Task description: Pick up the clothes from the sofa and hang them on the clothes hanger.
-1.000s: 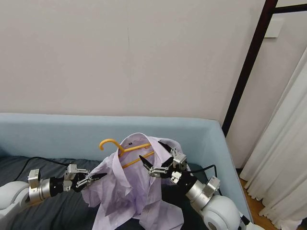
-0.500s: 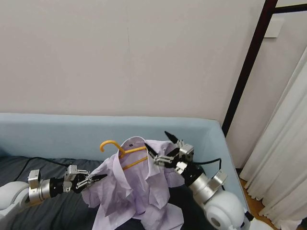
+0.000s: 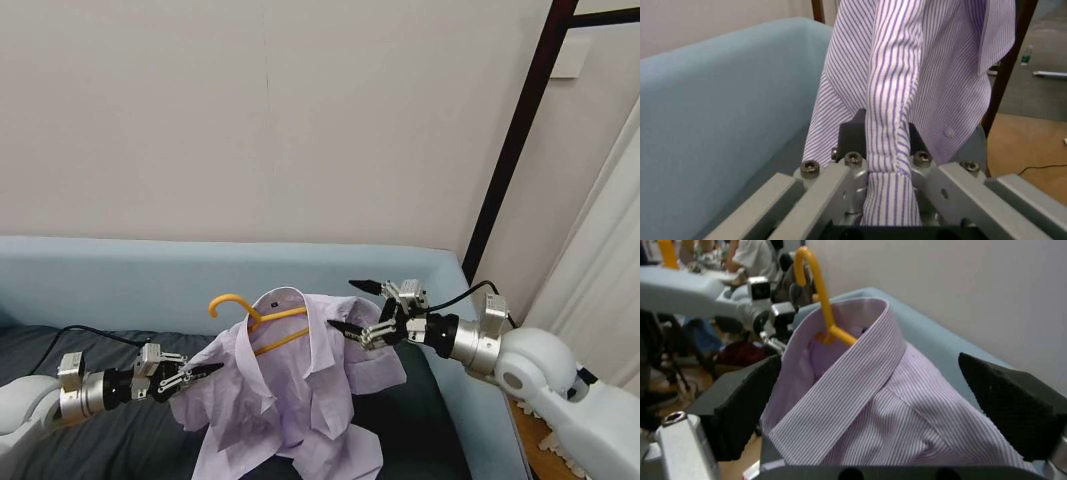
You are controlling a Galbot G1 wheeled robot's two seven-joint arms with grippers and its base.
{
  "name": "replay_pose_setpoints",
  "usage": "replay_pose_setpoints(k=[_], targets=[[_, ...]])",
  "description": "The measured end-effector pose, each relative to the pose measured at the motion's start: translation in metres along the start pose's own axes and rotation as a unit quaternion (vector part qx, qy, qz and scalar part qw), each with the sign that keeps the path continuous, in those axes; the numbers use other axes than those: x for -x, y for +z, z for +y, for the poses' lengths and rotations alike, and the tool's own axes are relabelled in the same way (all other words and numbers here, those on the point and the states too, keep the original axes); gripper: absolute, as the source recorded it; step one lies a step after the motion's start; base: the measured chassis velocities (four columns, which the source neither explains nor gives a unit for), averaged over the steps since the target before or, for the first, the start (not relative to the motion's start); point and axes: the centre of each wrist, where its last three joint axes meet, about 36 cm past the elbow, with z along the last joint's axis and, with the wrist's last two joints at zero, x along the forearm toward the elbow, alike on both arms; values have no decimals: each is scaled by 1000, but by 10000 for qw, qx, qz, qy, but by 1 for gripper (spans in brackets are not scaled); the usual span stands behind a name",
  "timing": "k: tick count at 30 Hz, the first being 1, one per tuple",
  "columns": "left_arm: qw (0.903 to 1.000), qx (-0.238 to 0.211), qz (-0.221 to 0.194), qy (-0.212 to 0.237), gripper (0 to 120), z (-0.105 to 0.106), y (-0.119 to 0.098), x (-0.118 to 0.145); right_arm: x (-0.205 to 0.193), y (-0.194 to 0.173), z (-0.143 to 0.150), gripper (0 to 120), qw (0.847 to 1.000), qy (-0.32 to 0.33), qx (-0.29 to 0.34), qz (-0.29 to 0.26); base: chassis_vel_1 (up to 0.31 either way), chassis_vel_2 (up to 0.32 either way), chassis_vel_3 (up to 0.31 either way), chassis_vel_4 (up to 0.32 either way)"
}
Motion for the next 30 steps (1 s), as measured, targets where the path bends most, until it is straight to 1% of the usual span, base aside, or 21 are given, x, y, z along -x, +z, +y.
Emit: replay_pose_setpoints(k=[2, 4, 5, 7, 9, 13, 19, 24, 25, 26, 28, 29, 30], targets=[[10000, -24, 4, 51, 2, -3, 5, 3, 6, 2, -3, 100, 9992, 61, -344, 212, 0, 0, 0, 0], [10000, -27, 3, 55, 2, -3, 5, 3, 7, 3, -4, 100, 9990, 71, -373, 227, 0, 0, 0, 0], [10000, -37, -18, 79, 2, -4, 6, 6, 12, 6, -6, 100, 9973, 220, -628, 318, 0, 0, 0, 0], [9999, -29, -27, 95, 2, -5, 6, 8, 16, 8, -7, 100, 9946, 443, -861, 363, 0, 0, 0, 0], [9999, -23, -26, 100, 2, -4, 5, 8, 17, 9, -9, 100, 9922, 514, -1054, 424, 0, 0, 0, 0], [9999, -21, -15, 107, 2, -4, 5, 8, 20, 8, -9, 100, 9905, 463, -1203, 472, 0, 0, 0, 0], [9999, -31, 12, 152, 2, -5, 6, 10, 23, 6, -14, 99, 9911, 269, -1197, 511, 0, 0, 0, 0], [9996, 41, 71, 260, 2, -3, 4, 15, 21, 10, -30, 78, 9929, -406, -813, 771, 0, 0, 0, 0], [9996, 41, 71, 260, 2, -3, 4, 15, 21, 10, -30, 78, 9929, -406, -813, 771, 0, 0, 0, 0], [9995, 64, 95, 288, 2, -2, 4, 15, 19, 10, -35, 73, 9918, -588, -758, 845, 0, 0, 0, 0], [9994, 72, 102, 312, 2, -1, 4, 16, 18, 11, -40, 63, 9903, -753, -710, 930, 0, 0, 0, 0], [9994, 72, 102, 312, 2, -1, 4, 16, 18, 11, -40, 63, 9903, -753, -710, 930, 0, 0, 0, 0], [9994, 72, 99, 319, 2, -1, 4, 17, 18, 10, -42, 59, 9900, -777, -702, 941, 0, 0, 0, 0]])
